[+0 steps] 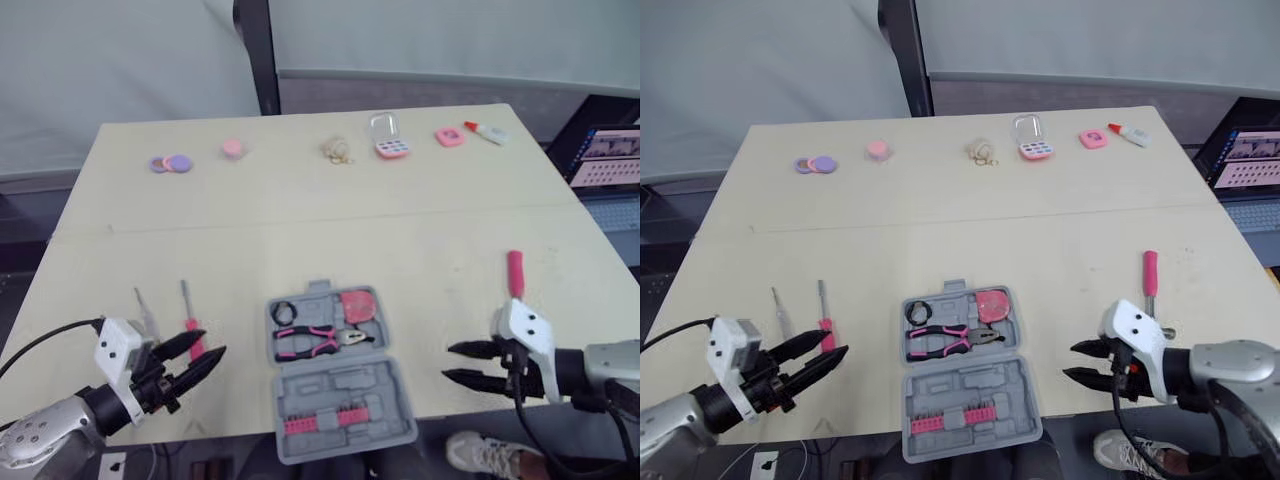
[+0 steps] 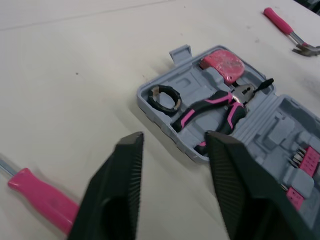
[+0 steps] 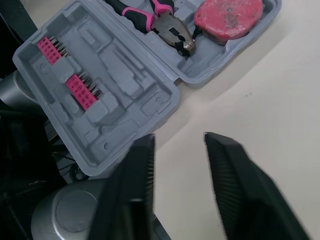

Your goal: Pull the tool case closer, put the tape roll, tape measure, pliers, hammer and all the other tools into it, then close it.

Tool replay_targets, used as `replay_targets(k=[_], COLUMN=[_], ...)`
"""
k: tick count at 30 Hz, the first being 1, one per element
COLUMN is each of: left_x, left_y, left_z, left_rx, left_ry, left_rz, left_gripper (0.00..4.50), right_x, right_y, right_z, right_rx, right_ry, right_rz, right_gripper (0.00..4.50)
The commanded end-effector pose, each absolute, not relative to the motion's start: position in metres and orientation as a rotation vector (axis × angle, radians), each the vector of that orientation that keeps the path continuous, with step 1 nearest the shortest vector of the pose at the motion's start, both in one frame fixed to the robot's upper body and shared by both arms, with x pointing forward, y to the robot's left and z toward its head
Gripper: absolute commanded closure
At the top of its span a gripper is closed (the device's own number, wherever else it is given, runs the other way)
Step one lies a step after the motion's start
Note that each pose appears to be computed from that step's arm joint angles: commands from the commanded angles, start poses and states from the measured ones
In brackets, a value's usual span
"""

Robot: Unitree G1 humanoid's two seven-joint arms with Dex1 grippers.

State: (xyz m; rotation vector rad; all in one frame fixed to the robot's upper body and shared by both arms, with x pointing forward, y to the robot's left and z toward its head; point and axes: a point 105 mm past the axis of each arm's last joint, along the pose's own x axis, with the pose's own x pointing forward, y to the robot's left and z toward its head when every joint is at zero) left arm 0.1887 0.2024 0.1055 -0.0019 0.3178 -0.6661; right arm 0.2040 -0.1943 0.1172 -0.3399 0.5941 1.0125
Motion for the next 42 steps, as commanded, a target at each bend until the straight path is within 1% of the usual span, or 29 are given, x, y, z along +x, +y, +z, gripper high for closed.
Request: replay_targets(k=[1, 2, 8, 12, 20, 34, 42], left_x=[0.19, 0.191, 0.196, 0.199, 0.209, 0.213, 0.214], left_y=[0.198, 0.197, 0.19, 0.185, 0.178, 0.145, 0.142], left_z=[0.1, 0.096, 0.078, 0.067, 0.049, 0.041, 0.037], left_rx=[0.041, 0.048, 0.087, 0.079, 0.047, 0.044, 0.078], left_ry=[0.34, 0.349, 0.391, 0.42, 0.435, 0.465, 0.485], left_rz=[-0.698, -0.7, -0.729, -0.749, -0.777, -0.946, -0.952], left_gripper=[4.4, 4.48, 4.48, 4.48, 4.48, 4.48, 4.48], right_x=[0.203, 0.204, 0.213, 0.216, 0.222, 0.237, 0.243], right_y=[-0.186, -0.185, -0.185, -0.183, -0.181, -0.171, -0.162], right_z=[0.117, 0.115, 0.106, 0.101, 0.086, 0.066, 0.064], right_rx=[-0.335, -0.331, -0.328, -0.328, -0.335, -0.335, -0.33], right_ry=[0.575, 0.576, 0.559, 0.559, 0.62, 0.615, 0.594], right_rz=[1.03, 1.027, 0.962, 0.957, 0.968, 0.953, 0.957], right_gripper=[4.5, 4.5, 4.5, 4.5, 4.5, 4.5, 4.5])
